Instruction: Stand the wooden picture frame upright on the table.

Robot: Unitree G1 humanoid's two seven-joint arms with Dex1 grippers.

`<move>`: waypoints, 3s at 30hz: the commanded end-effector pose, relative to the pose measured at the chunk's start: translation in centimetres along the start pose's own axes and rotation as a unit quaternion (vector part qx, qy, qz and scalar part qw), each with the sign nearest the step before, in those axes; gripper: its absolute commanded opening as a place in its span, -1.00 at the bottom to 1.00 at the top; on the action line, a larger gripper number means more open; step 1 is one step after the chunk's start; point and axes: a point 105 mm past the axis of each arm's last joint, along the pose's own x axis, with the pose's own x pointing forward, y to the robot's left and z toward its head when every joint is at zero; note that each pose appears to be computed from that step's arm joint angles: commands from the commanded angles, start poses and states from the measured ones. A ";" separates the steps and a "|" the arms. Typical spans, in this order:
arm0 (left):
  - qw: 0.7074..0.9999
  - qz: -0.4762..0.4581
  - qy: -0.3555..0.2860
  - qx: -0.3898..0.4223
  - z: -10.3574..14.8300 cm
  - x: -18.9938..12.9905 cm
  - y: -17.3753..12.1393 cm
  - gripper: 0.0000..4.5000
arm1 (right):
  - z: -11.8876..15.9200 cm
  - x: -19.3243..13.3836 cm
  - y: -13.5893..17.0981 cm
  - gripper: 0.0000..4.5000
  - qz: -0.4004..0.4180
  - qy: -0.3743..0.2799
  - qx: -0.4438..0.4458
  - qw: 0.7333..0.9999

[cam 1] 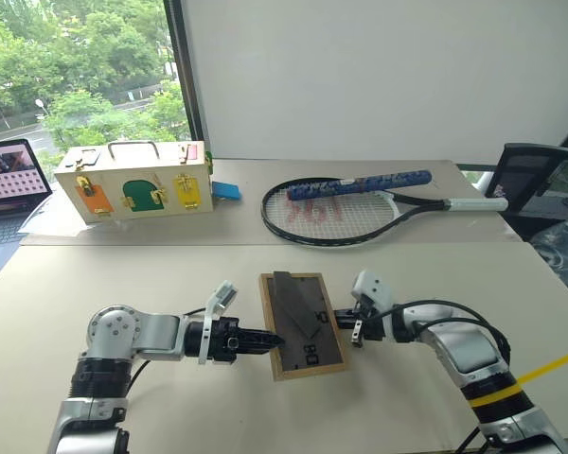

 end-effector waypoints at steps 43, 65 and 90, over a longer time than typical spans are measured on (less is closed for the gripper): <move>0.986 -0.092 0.049 0.129 4.4 -0.7 -4.5 -0.50 | 12.7 -4.2 5.8 0.99 0.211 -0.115 -0.063 0.969; 0.981 -0.176 0.056 0.054 6.0 -2.1 -7.4 -0.50 | 10.9 -12.7 -4.9 0.99 -0.157 0.005 -0.328 0.931; 0.982 -0.143 0.104 0.065 5.9 -0.6 -7.4 -0.50 | 12.6 -7.0 -0.3 0.55 -0.203 -0.173 -0.742 0.614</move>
